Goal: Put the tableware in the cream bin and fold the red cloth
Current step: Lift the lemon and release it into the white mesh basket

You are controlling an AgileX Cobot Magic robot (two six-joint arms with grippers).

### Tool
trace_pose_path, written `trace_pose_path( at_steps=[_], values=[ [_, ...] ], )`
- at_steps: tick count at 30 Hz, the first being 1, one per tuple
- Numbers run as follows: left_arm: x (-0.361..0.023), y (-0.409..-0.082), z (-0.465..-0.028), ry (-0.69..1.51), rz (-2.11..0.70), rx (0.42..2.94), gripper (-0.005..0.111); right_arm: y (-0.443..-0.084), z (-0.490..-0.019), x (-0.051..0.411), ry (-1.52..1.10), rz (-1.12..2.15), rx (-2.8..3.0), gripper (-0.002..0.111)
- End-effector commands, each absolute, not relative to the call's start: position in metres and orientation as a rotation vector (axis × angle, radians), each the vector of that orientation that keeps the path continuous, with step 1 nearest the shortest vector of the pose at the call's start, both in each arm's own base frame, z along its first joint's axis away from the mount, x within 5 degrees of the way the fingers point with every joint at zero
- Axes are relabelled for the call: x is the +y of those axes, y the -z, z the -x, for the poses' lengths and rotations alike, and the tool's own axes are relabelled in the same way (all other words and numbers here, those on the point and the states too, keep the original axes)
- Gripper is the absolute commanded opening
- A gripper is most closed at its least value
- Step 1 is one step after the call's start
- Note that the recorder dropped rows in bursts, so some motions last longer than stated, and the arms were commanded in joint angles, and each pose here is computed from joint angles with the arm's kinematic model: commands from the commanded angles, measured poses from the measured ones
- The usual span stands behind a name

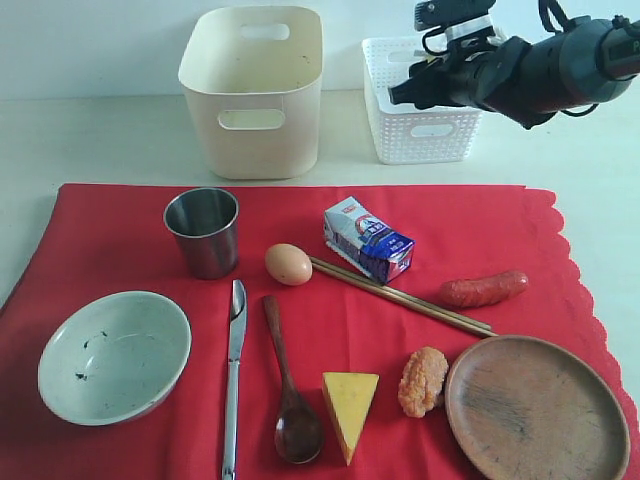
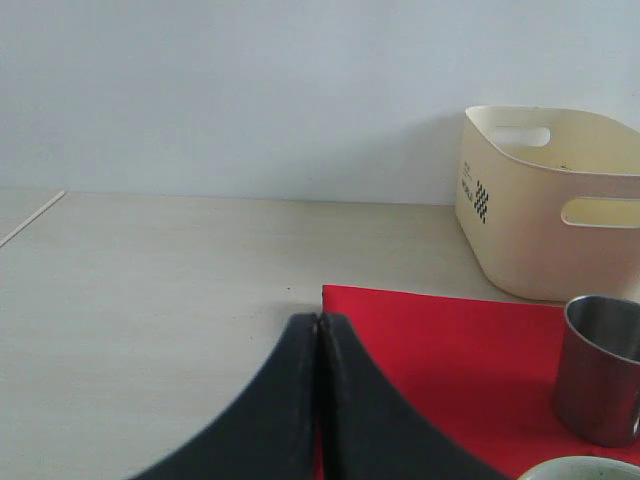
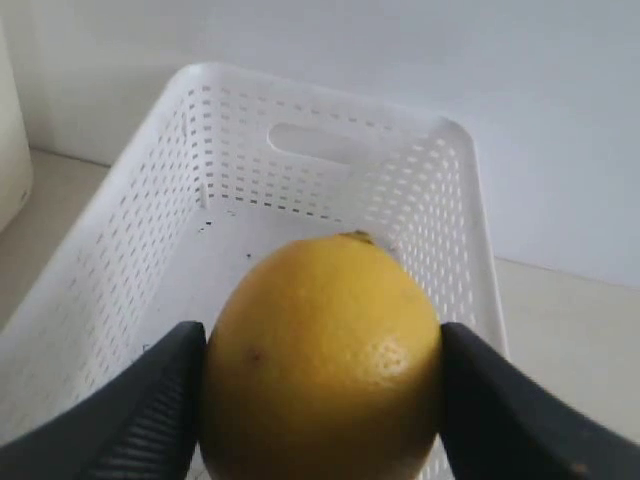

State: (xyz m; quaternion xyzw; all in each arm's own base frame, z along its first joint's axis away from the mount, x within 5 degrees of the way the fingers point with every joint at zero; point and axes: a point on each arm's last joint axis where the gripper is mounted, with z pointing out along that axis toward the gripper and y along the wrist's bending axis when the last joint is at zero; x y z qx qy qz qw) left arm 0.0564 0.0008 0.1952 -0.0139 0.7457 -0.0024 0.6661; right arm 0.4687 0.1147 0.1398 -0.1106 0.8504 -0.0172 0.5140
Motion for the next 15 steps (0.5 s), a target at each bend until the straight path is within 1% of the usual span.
trace_pose_path(
  at_steps=[1, 5, 9, 13, 15],
  values=[
    [0.0005, -0.1953, -0.0559, 0.009, 0.026, 1.680, 0.002, -0.1471, -0.4723, 0.1131, 0.057, 0.251, 2.004, 0.009],
    [0.0005, -0.1953, -0.0559, 0.009, 0.026, 1.680, 0.002, -0.1471, -0.4723, 0.1131, 0.024, 0.199, 2.009, 0.023],
    [0.0005, -0.1953, -0.0559, 0.009, 0.026, 1.680, 0.002, -0.1468, -0.4721, 0.1135, 0.022, 0.207, 2.013, 0.042],
    [0.0005, -0.1953, -0.0559, 0.009, 0.026, 1.680, 0.002, -0.1468, -0.4721, 0.1135, 0.018, 0.200, 2.013, 0.058],
    [0.0005, -0.1953, -0.0559, 0.009, 0.026, 1.680, 0.002, -0.1468, -0.4721, 0.1135, 0.019, 0.202, 2.013, 0.068]
  ],
)
